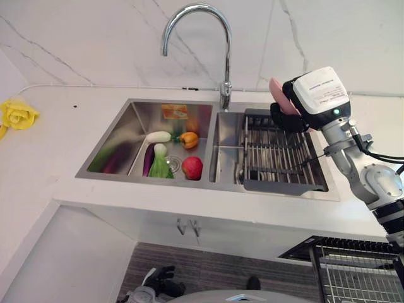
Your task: Place the dishes in the dishwasher.
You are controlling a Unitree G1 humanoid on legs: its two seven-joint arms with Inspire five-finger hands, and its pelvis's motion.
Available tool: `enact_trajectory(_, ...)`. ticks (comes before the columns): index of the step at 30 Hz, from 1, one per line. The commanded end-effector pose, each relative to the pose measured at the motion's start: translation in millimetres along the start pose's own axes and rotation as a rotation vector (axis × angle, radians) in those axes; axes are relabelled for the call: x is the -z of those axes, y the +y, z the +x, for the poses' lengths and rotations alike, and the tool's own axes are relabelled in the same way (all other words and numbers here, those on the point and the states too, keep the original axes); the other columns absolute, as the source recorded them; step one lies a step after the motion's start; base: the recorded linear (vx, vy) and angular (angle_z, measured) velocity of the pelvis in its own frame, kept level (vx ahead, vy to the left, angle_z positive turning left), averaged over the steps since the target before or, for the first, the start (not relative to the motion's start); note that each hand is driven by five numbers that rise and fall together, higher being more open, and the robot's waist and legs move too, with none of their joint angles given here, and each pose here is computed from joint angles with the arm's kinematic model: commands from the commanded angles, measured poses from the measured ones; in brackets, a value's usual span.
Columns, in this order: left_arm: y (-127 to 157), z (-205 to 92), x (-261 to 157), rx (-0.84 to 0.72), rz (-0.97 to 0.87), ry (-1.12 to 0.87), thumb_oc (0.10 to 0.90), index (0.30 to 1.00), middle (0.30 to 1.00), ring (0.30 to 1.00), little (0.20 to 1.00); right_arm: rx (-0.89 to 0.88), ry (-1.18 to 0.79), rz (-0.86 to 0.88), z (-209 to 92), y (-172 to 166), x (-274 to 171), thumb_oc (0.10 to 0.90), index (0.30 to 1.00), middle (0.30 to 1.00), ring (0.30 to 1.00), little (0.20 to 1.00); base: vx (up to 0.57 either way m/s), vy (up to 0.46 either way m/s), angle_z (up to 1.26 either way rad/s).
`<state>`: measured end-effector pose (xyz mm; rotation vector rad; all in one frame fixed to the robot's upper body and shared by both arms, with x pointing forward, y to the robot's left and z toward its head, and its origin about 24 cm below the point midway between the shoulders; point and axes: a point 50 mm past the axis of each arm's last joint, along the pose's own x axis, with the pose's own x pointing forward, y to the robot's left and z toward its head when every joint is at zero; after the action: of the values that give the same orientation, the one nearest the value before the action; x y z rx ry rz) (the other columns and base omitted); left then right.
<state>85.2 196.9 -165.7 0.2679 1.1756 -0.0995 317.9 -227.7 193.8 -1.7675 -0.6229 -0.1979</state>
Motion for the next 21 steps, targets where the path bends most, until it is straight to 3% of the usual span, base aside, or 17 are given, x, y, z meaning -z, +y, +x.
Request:
enact_trajectory(1,13,-2,16,-0.021,0.111,0.079,0.800,0.900,0.900,0.900,0.900,0.272,0.092,-0.019,22,-53,24,0.400,0.300,0.300,0.300,0.300,0.00,0.000,0.00)
enact_trajectory(9,16,-2,16,-0.035,0.100,0.084,0.800,0.900,0.900,0.900,0.900,0.327,0.062,-0.134,18,-79,33,0.400,0.300,0.300,0.300,0.300,0.00,0.009,0.00)
enact_trajectory(21,21,-2,20,-0.043,0.089,0.100,0.800,0.900,0.900,0.900,0.900,0.235,0.049,-0.296,2,-84,53,0.400,0.300,0.300,0.300,0.300,0.00,0.021,-0.01)
